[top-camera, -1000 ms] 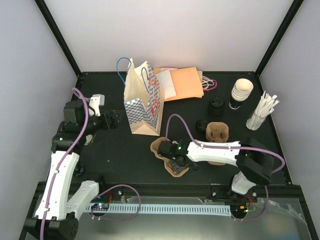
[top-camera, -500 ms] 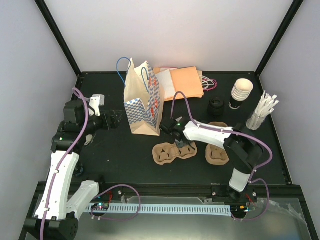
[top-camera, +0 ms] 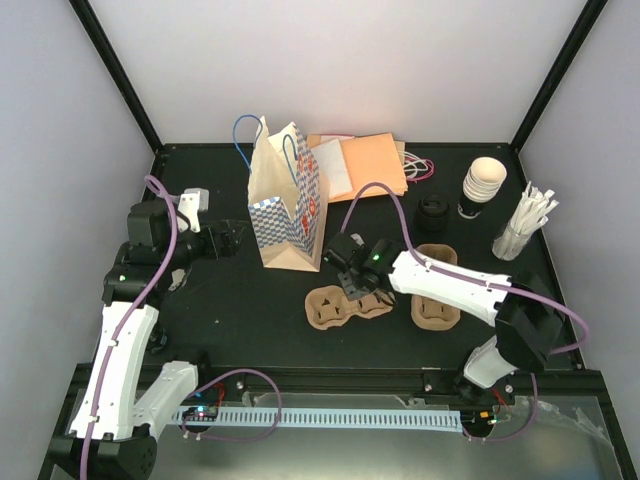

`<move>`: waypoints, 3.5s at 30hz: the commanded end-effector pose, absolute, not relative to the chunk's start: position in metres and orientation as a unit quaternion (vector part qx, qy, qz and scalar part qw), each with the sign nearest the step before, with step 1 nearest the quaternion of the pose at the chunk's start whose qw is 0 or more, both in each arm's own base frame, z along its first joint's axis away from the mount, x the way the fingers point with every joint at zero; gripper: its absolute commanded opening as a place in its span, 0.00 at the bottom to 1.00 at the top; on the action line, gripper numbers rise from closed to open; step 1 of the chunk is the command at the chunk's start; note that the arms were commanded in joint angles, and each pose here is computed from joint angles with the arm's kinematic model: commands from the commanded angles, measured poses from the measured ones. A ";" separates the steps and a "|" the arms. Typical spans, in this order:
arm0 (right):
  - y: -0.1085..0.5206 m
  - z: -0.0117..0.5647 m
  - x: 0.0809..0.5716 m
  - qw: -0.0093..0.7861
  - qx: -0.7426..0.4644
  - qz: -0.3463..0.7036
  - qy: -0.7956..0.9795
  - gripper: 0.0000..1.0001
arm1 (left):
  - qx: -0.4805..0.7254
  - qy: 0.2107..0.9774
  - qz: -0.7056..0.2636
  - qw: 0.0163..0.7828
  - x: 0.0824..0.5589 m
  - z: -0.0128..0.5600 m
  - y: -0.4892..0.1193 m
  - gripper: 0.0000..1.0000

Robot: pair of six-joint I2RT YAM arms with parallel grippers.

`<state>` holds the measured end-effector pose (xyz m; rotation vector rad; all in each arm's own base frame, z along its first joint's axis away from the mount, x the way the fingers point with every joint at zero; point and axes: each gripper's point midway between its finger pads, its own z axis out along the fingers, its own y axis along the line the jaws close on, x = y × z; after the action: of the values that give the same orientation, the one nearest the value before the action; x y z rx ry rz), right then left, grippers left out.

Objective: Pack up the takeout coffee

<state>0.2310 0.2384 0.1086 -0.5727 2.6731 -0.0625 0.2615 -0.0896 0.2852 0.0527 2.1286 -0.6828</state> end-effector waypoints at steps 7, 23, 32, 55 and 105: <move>0.273 0.089 0.210 0.177 -0.172 0.006 0.969 0.64 | 0.039 0.850 -0.275 0.448 0.263 0.292 -0.093 0.99; 0.279 0.056 0.194 0.137 -0.134 0.024 0.981 0.66 | 0.049 0.848 -0.287 0.443 0.266 0.292 -0.098 0.99; 0.267 0.041 0.198 0.136 -0.140 -0.020 0.981 0.62 | 0.048 0.848 -0.288 0.443 0.267 0.292 -0.098 0.99; 0.260 0.084 0.209 0.192 -0.155 -0.013 0.969 0.45 | 0.044 0.851 -0.282 0.440 0.268 0.291 -0.096 0.99; 0.241 0.327 0.233 0.465 -0.199 0.235 0.830 0.43 | -0.005 0.882 -0.211 0.421 0.355 0.334 -0.104 0.88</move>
<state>0.2338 0.2440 0.3091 -0.5133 2.1007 0.5470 0.3352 -0.1021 0.3169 -0.0047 2.2343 -0.5505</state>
